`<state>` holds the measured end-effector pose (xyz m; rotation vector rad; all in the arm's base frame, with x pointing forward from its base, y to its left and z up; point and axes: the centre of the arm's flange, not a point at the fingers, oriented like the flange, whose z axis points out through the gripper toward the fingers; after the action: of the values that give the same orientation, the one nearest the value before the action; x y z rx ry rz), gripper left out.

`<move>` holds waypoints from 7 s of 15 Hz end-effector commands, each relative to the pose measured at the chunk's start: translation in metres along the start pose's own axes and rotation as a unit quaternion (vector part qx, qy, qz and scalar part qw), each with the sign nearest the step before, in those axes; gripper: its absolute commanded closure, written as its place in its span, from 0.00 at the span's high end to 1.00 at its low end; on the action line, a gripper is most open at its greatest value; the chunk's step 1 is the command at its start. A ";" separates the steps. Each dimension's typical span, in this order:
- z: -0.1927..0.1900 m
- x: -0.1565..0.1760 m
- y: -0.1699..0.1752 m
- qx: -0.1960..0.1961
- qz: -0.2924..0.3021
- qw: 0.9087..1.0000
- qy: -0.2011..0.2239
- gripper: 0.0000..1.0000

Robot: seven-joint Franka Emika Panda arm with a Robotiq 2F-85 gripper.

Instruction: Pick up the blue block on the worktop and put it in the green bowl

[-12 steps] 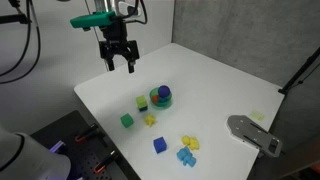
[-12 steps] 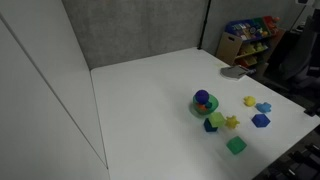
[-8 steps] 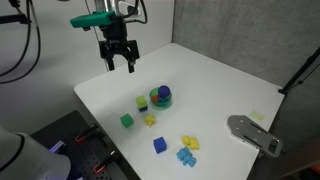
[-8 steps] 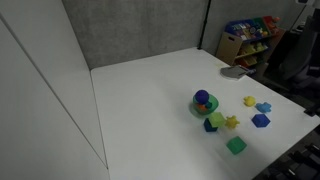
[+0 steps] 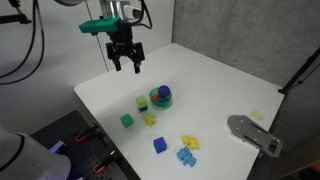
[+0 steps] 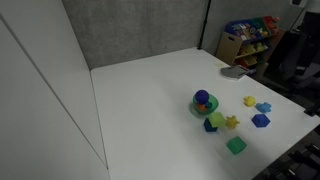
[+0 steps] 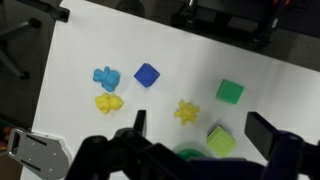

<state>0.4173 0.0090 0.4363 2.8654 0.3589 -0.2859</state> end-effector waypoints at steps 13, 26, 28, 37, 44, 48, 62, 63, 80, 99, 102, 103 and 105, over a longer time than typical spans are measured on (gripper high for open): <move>0.139 0.044 0.087 0.076 0.193 0.976 0.073 1.00; 0.216 0.042 0.107 0.095 0.252 0.962 0.043 1.00; 0.240 0.037 0.111 0.095 0.265 0.958 0.049 1.00; 0.339 0.029 0.107 0.109 0.309 0.941 0.080 1.00; 0.397 0.024 0.101 0.101 0.321 0.939 0.074 1.00; 0.415 0.025 0.096 0.093 0.318 0.941 0.072 0.75; 0.300 0.073 0.083 0.080 0.276 0.946 0.151 0.24; 0.288 0.081 0.079 0.083 0.270 0.946 0.159 0.24; 0.217 0.215 -0.009 0.161 0.172 0.959 0.159 0.74; 0.095 0.129 0.069 0.162 0.205 0.961 0.094 1.00; 0.064 0.096 0.079 0.159 0.200 0.963 0.092 1.00; 0.053 0.084 0.080 0.155 0.197 0.964 0.090 1.00; 0.033 0.063 0.081 0.149 0.183 0.968 0.084 1.00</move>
<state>0.5279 -0.0602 0.3697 3.1930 -0.2817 -0.0132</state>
